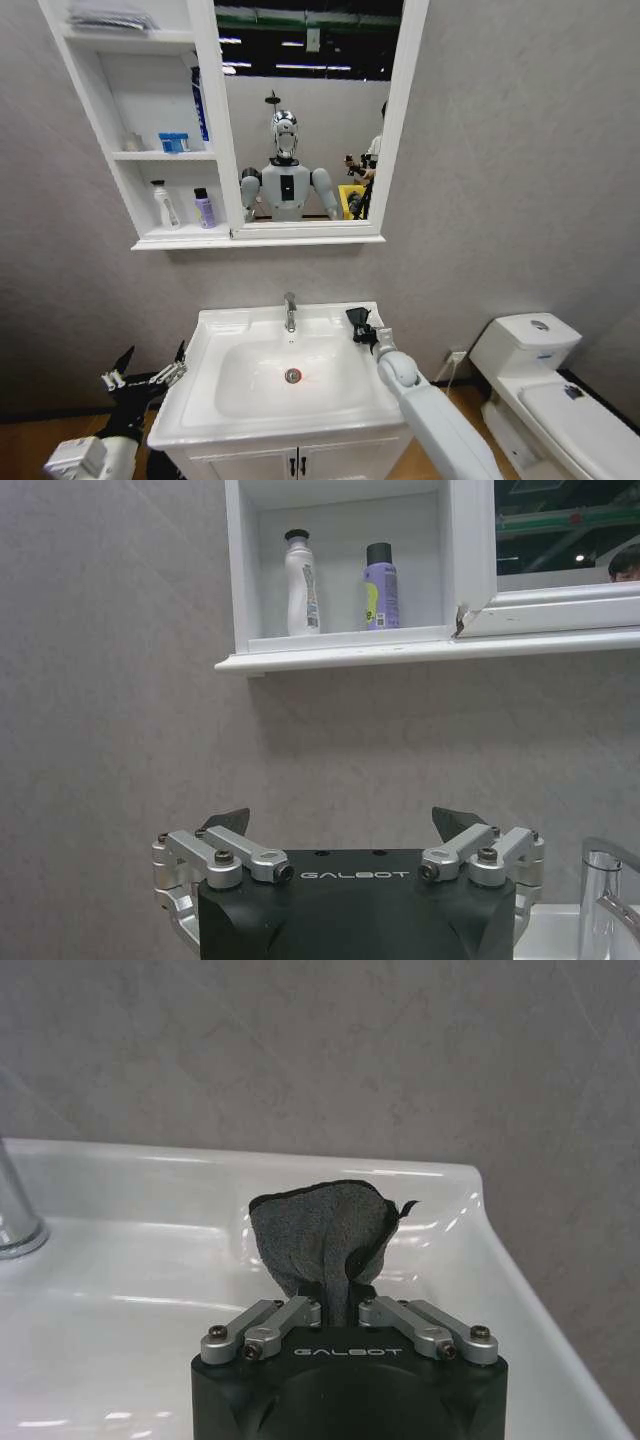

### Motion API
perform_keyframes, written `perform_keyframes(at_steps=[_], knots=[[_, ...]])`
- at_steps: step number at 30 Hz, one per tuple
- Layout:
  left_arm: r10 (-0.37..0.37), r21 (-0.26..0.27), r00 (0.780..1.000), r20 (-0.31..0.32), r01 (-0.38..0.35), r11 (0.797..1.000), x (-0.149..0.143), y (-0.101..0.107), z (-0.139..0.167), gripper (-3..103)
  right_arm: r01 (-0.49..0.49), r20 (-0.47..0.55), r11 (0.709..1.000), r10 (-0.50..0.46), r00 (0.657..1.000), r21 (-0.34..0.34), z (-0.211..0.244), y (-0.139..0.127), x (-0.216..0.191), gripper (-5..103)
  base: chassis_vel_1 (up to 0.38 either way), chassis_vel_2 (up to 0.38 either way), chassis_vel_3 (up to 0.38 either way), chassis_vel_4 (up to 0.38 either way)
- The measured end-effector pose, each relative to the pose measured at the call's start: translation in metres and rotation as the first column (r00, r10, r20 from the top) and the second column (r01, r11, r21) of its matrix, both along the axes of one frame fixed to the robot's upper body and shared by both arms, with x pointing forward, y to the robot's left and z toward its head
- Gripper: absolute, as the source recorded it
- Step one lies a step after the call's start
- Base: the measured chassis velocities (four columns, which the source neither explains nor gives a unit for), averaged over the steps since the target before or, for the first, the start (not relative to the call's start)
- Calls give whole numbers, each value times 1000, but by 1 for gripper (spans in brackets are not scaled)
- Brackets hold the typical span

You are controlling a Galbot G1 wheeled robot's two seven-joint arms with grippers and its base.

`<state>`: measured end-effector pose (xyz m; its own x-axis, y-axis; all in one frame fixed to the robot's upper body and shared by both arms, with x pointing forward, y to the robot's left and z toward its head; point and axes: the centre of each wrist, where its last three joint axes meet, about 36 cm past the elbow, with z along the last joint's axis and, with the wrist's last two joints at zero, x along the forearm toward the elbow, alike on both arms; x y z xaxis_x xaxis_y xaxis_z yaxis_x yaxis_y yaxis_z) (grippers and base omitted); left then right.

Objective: Move facial cleanser and shampoo from washbasin to cabinet, then wipe washbasin with towel.

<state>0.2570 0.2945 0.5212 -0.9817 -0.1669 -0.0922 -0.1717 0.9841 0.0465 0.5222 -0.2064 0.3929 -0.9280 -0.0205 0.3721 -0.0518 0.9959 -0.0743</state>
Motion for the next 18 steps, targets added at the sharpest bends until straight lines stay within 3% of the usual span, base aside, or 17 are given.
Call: perform_keyframes(at_steps=[2,6,18], knots=[[0,0,1000,0,0,1000,0,0,0,100,4,-35,1000,-4,999,-9,-7,22,-27,7,0,0,0,0],[0,0,1000,0,0,1000,0,0,0,100,22,-81,999,-24,996,-26,-19,38,-42,4,0,0,0,0],[0,0,1000,0,0,1000,0,0,0,100,36,-147,999,-39,988,-22,-49,23,-20,4,0,0,0,0]])
